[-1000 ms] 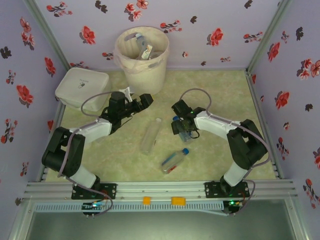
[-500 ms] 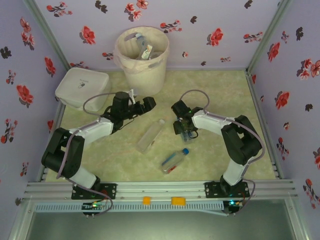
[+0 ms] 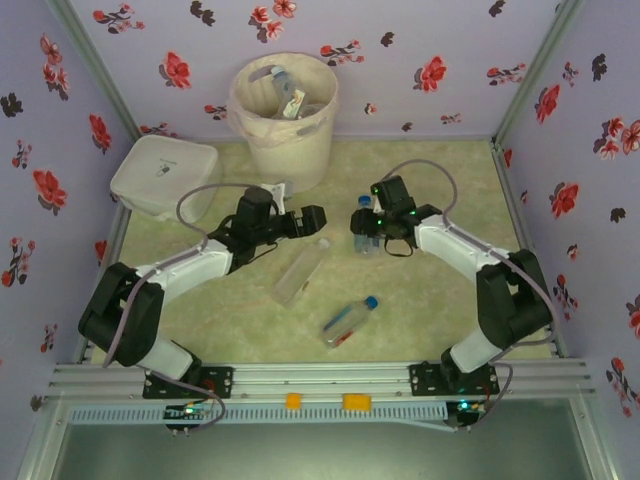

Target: Put the plastic bottles in the bin

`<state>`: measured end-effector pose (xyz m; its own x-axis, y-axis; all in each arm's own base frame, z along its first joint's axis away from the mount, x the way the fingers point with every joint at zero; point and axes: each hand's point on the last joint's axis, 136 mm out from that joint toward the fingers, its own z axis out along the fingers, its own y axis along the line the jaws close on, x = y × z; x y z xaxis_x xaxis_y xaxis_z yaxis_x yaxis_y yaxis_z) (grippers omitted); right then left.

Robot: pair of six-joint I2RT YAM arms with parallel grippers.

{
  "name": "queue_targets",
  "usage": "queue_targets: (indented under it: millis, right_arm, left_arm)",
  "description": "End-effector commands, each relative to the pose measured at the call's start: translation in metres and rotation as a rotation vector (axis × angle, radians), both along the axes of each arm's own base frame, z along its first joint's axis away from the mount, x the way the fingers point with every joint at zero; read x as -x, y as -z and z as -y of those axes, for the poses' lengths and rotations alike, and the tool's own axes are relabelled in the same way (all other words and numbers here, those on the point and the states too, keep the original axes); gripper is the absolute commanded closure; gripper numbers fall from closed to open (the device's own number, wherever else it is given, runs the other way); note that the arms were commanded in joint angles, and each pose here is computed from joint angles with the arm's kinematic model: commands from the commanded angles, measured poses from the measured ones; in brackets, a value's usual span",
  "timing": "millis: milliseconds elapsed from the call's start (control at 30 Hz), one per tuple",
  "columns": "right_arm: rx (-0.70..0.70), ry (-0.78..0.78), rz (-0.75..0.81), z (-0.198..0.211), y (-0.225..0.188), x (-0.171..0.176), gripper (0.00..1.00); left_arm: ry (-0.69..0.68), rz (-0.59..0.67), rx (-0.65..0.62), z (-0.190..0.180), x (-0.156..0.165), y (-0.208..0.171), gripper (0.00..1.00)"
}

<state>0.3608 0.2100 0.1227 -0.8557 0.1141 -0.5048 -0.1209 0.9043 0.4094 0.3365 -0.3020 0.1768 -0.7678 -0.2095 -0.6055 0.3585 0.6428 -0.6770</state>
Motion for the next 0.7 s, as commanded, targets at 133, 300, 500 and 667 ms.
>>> queue_targets:
  millis: [133, 300, 500, 667]
  right_arm:
    - [-0.398, 0.024, 0.116, -0.031, -0.081, -0.020, 0.50]
    - [-0.502, 0.045, 0.111, -0.038, -0.092, -0.020, 0.52]
    - [-0.588, 0.071, 0.093, -0.041, -0.094, -0.017, 0.53]
    - [-0.581, 0.100, 0.118, -0.033, -0.095, -0.014, 0.53]
  left_arm:
    - [0.122, 0.175, 0.027, 0.033, 0.015, -0.044, 0.00]
    - [0.155, 0.171, 0.018, 0.047, 0.016, -0.040, 0.00]
    - [0.199, 0.156, 0.050, 0.069, 0.013, -0.041, 0.00]
    - [0.212, 0.125, 0.076, 0.082, 0.005, -0.031, 0.01]
